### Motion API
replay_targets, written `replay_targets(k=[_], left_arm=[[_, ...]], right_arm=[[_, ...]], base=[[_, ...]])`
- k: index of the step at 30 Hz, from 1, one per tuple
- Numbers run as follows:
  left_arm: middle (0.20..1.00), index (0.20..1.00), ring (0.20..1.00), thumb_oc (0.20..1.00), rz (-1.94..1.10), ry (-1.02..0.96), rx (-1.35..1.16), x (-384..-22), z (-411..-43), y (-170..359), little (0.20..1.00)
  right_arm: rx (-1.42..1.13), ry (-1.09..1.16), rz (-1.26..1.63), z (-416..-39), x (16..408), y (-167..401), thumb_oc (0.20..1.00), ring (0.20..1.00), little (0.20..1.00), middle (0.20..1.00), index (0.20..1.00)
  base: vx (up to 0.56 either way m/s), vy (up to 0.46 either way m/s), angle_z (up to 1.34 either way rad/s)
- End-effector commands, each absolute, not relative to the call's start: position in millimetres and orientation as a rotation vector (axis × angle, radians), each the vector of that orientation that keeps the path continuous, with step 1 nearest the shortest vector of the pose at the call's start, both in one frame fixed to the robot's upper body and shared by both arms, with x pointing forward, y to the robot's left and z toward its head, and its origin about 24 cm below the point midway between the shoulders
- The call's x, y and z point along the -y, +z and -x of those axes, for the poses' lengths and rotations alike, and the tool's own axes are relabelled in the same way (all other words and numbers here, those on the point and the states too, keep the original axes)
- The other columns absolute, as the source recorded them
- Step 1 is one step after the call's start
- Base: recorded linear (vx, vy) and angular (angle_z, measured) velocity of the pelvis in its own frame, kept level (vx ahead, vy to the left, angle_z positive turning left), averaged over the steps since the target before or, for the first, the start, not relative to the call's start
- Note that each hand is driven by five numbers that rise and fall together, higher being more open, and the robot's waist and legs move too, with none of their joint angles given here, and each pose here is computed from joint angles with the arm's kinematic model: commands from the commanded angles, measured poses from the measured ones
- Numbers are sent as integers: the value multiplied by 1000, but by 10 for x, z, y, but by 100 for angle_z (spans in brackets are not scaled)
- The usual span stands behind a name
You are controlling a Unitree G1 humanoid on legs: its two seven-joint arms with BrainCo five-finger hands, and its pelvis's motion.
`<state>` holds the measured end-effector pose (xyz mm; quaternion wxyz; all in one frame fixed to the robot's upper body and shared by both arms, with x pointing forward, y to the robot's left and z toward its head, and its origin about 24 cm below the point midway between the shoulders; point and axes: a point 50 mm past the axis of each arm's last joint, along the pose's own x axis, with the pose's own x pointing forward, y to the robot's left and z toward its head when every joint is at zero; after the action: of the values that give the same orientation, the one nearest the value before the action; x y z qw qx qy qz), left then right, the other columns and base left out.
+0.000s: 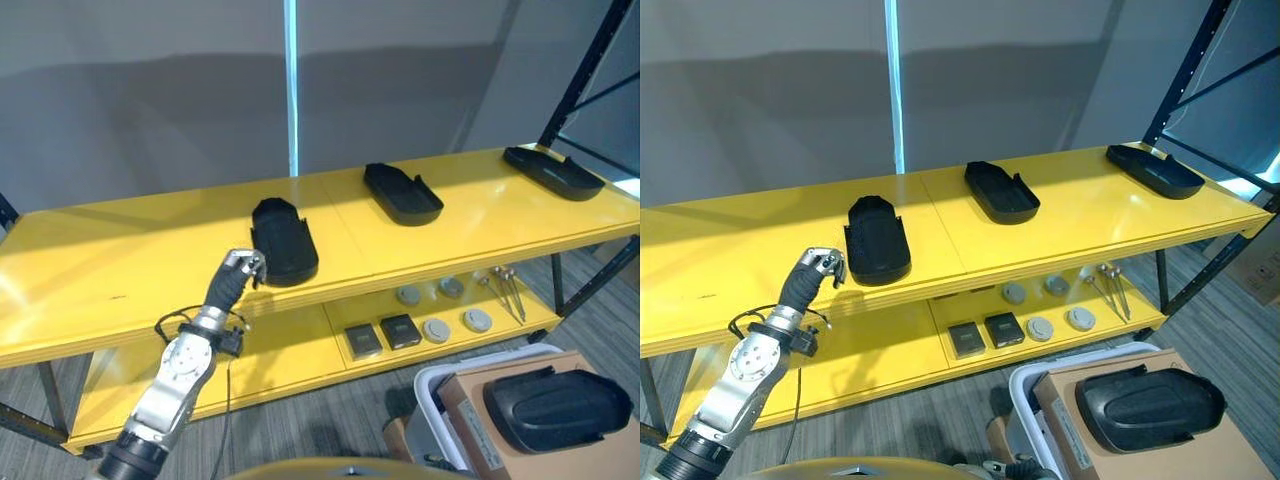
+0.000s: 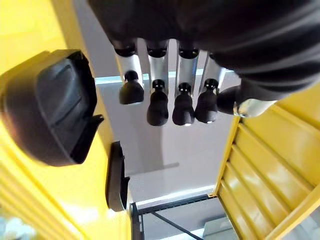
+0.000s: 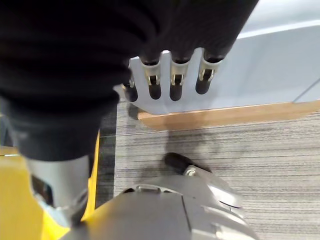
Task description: Move parts from the plastic box to the shelf.
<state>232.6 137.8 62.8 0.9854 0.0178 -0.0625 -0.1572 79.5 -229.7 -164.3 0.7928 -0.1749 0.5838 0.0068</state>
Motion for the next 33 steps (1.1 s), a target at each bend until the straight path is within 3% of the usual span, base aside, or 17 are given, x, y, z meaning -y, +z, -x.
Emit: replay_targets(k=[1, 18, 33], left_arm=[[200, 200, 200, 200, -20, -378, 242, -1310, -2472, 884, 200], [200, 200, 200, 200, -163, -275, 203, -1256, -2903, 792, 200], [200, 200, 200, 200, -270, -47, 237, -1596, -3250, 974, 200]], right_arm=[[-1248, 89, 384, -889, 2049, -1684, 1000, 1000, 1000, 1000, 1000], [-1200, 90, 429, -996, 2023, -1656, 1000, 1000, 1000, 1000, 1000], [-1138, 135, 476, -1124, 1967, -1621, 1000, 1000, 1000, 1000, 1000]], base=[[0, 0, 0], [2, -2, -8], [-1, -4, -3]])
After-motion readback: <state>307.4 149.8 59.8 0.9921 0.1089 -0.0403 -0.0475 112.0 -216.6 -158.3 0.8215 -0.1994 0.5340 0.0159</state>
